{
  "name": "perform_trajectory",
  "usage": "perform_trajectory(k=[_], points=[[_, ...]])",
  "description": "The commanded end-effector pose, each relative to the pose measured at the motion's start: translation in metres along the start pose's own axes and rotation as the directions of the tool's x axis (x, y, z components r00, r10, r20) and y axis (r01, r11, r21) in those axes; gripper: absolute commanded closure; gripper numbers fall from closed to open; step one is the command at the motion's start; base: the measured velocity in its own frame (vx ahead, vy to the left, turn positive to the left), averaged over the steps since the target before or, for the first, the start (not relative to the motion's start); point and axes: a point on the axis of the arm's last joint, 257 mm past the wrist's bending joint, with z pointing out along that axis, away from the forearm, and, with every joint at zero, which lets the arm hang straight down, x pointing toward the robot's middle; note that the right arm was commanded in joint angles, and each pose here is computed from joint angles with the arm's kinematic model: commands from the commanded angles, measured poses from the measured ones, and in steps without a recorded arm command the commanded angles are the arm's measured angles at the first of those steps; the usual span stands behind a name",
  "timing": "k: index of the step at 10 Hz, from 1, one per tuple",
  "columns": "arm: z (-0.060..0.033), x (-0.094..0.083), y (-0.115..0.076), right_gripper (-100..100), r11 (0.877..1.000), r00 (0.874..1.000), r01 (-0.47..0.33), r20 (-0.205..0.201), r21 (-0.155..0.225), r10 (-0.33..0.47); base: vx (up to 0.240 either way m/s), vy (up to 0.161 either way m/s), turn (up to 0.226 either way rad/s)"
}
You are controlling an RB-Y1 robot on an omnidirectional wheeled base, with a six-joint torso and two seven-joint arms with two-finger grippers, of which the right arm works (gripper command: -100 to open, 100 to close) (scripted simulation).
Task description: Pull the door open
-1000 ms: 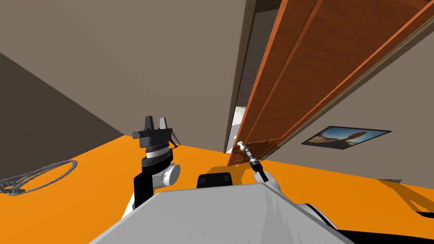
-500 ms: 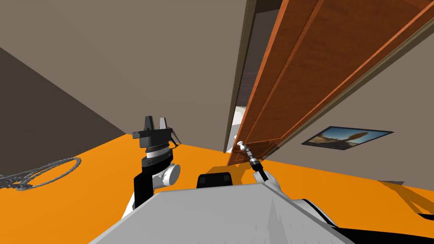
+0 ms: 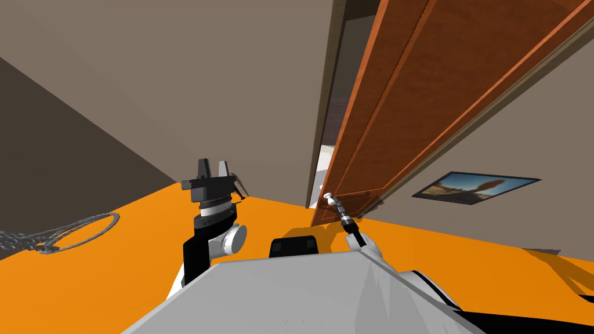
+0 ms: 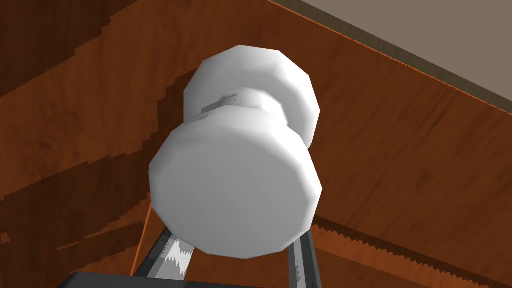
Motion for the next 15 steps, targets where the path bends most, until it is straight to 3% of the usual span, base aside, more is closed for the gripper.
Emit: perform_trajectory(k=[1,3,6,7,8,9,11,12,13,14,15], points=[[0.0008,0.0210,0.0033,100,0.997,0.997,-0.077,-0.024,-0.006,0.077,-0.048,-0.023,0.025],[0.0021,0.0218,0.0039,100,0.991,0.991,-0.133,-0.024,-0.005,0.133,-0.034,-0.019,0.027],[0.0021,0.0218,0.0039,100,0.991,0.990,-0.136,-0.024,-0.005,0.136,-0.016,-0.010,0.010],[0.0033,0.0227,0.0044,100,0.982,0.982,-0.186,-0.023,-0.005,0.186,-0.033,-0.012,0.018],[0.0033,0.0227,0.0044,100,0.982,0.982,-0.186,-0.023,-0.005,0.186,-0.024,-0.016,0.021],[0.0046,0.0236,0.0049,100,0.973,0.972,-0.232,-0.022,-0.004,0.232,-0.043,-0.016,0.034],[0.0046,0.0236,0.0049,100,0.972,0.972,-0.236,-0.022,-0.004,0.236,-0.031,-0.012,0.008],[0.0058,0.0245,0.0054,100,0.959,0.958,-0.285,-0.022,-0.003,0.284,-0.029,-0.015,0.031],[0.0058,0.0245,0.0054,100,0.959,0.958,-0.285,-0.022,-0.003,0.284,-0.026,-0.013,0.020],[0.0070,0.0255,0.0058,100,0.946,0.946,-0.325,-0.021,-0.002,0.324,-0.037,-0.024,0.043],[0.0070,0.0255,0.0058,100,0.943,0.943,-0.333,-0.021,-0.002,0.332,-0.031,-0.026,0.049]])
